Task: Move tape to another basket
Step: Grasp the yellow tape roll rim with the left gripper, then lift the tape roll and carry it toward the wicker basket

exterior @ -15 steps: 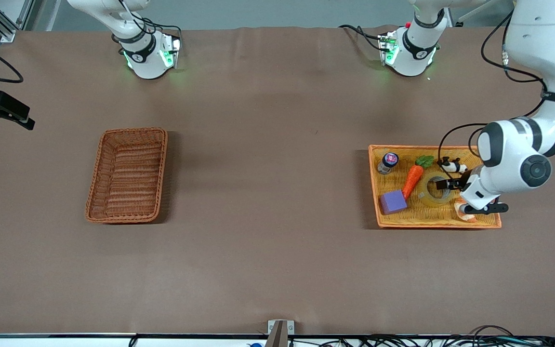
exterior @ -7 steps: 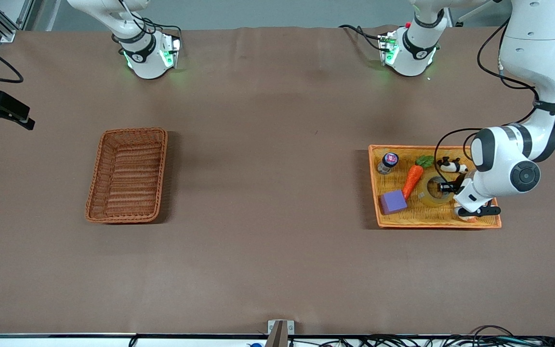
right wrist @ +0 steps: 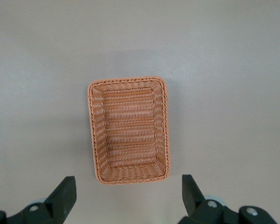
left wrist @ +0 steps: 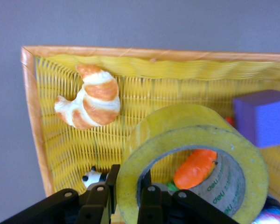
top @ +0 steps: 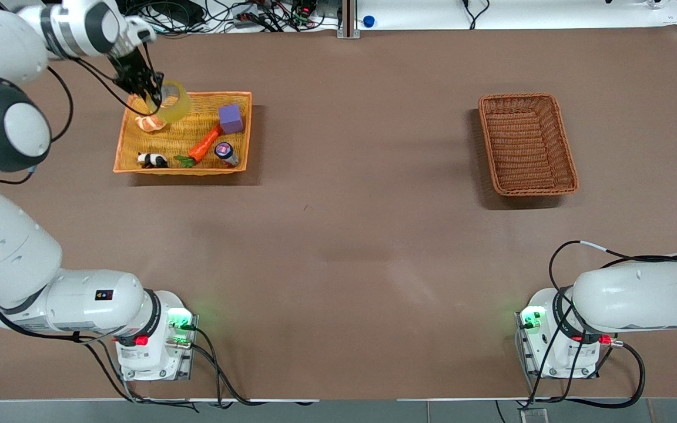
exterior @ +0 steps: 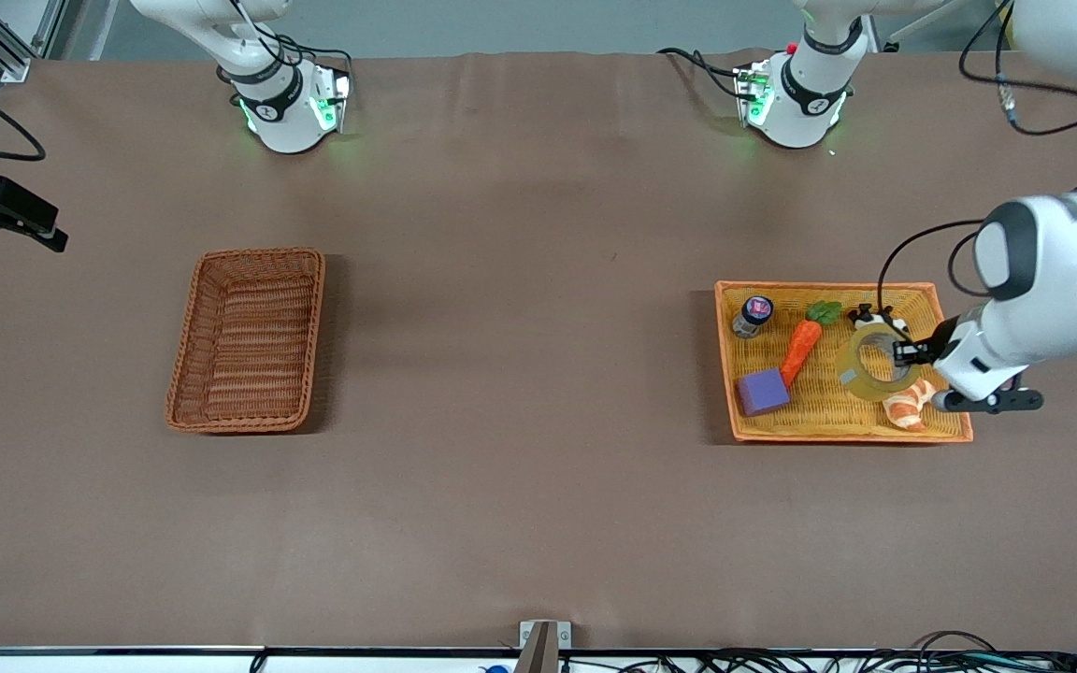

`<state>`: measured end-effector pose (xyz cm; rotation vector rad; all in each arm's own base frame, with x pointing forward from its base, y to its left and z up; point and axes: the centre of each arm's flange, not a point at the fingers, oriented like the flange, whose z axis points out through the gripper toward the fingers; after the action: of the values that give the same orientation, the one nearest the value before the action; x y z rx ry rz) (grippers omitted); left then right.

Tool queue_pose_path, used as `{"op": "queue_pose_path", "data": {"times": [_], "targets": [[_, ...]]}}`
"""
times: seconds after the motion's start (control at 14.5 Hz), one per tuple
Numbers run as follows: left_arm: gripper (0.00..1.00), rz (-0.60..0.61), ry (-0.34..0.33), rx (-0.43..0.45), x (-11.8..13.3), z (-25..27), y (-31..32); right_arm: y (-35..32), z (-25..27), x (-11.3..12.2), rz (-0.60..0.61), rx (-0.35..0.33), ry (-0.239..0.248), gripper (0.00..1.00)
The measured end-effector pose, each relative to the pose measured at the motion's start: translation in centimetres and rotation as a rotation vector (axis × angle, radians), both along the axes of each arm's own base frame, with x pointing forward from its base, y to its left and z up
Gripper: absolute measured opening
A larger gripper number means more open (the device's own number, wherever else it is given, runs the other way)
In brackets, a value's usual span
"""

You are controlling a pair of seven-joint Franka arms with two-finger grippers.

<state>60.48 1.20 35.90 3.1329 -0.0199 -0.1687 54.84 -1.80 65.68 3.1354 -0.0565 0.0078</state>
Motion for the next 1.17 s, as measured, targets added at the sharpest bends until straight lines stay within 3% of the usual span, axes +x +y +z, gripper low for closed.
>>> {"op": "queue_pose_path", "data": {"times": [0.28,0.62,0.96,1.17], "targets": [[0.22,-0.041,0.038,-0.02,-0.9,4.6,-8.8,0.0,0.0,0.0,0.0,0.0,0.0,1.0],[0.22,-0.024,0.08,-0.087,-3.4,5.9,-24.7,0.0,0.0,0.0,0.0,0.0,0.001,1.0],[0.22,-0.025,0.188,-0.201,-4.9,1.6,-37.9,-0.1,0.0,0.0,-0.001,0.0,0.001,1.0],[0.22,0.004,0.173,-0.205,-5.7,-3.8,-46.0,-0.1,0.0,0.0,-0.002,0.0,0.001,1.0]]}}
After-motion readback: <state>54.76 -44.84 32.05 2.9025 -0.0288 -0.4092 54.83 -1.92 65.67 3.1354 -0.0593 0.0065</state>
